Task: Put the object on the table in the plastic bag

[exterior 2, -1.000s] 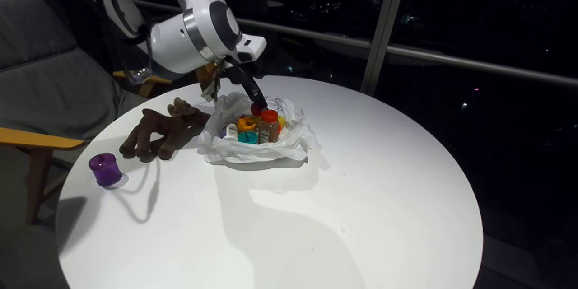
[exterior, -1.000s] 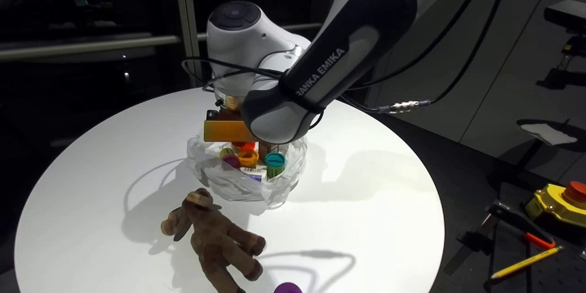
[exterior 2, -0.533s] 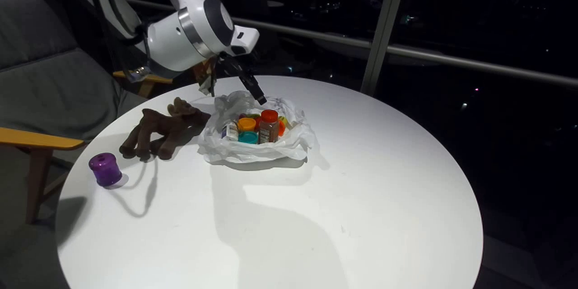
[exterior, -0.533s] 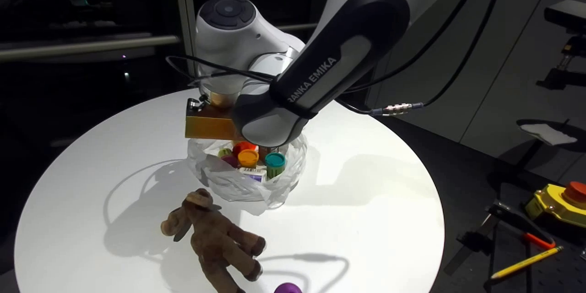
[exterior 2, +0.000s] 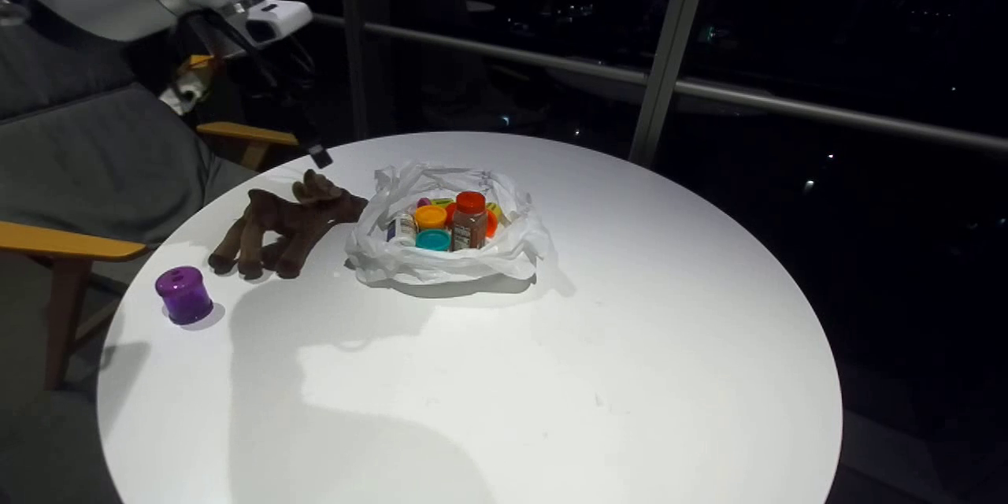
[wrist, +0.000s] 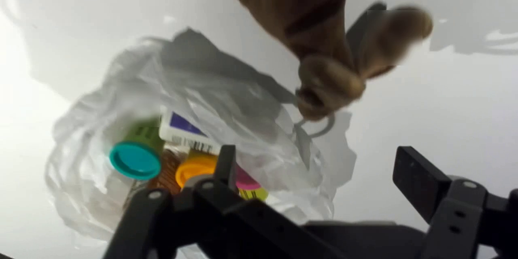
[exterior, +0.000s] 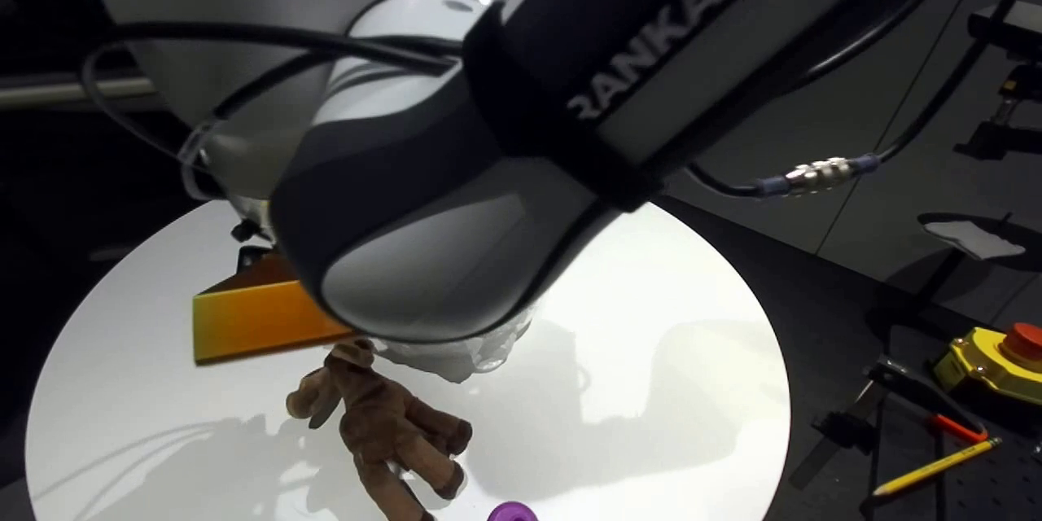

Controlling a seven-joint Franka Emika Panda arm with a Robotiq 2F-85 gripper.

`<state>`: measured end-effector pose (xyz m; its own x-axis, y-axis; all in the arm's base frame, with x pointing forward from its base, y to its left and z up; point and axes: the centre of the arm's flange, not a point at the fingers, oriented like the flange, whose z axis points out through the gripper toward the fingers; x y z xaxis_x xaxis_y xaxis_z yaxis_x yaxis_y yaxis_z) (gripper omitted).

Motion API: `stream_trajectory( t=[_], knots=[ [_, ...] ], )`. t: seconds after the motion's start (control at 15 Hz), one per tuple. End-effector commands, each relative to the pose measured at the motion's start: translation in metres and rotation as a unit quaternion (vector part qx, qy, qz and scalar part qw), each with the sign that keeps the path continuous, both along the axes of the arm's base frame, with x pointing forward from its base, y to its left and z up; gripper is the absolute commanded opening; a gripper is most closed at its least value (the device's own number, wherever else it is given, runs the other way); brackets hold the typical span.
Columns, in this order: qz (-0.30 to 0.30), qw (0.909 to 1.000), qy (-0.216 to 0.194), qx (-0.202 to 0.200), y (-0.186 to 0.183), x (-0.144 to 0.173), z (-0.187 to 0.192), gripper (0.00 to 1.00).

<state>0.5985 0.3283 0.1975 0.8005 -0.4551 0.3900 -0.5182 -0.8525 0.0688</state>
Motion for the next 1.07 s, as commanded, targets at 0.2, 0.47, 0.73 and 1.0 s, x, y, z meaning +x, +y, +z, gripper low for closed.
stream_trajectory(
  t=[0.2,0.47,0.73,1.0],
  knots=[
    [0.018,0.993,0.116,-0.007,0.015,-0.1,0.018,1.0],
    [0.089,0.9806,0.174,0.016,-0.005,-0.132,0.01,1.0],
    [0.145,0.9636,0.224,0.021,-0.042,-0.133,-0.008,1.0],
    [0.201,0.9442,0.252,0.069,-0.073,-0.126,-0.029,1.0]
  ],
)
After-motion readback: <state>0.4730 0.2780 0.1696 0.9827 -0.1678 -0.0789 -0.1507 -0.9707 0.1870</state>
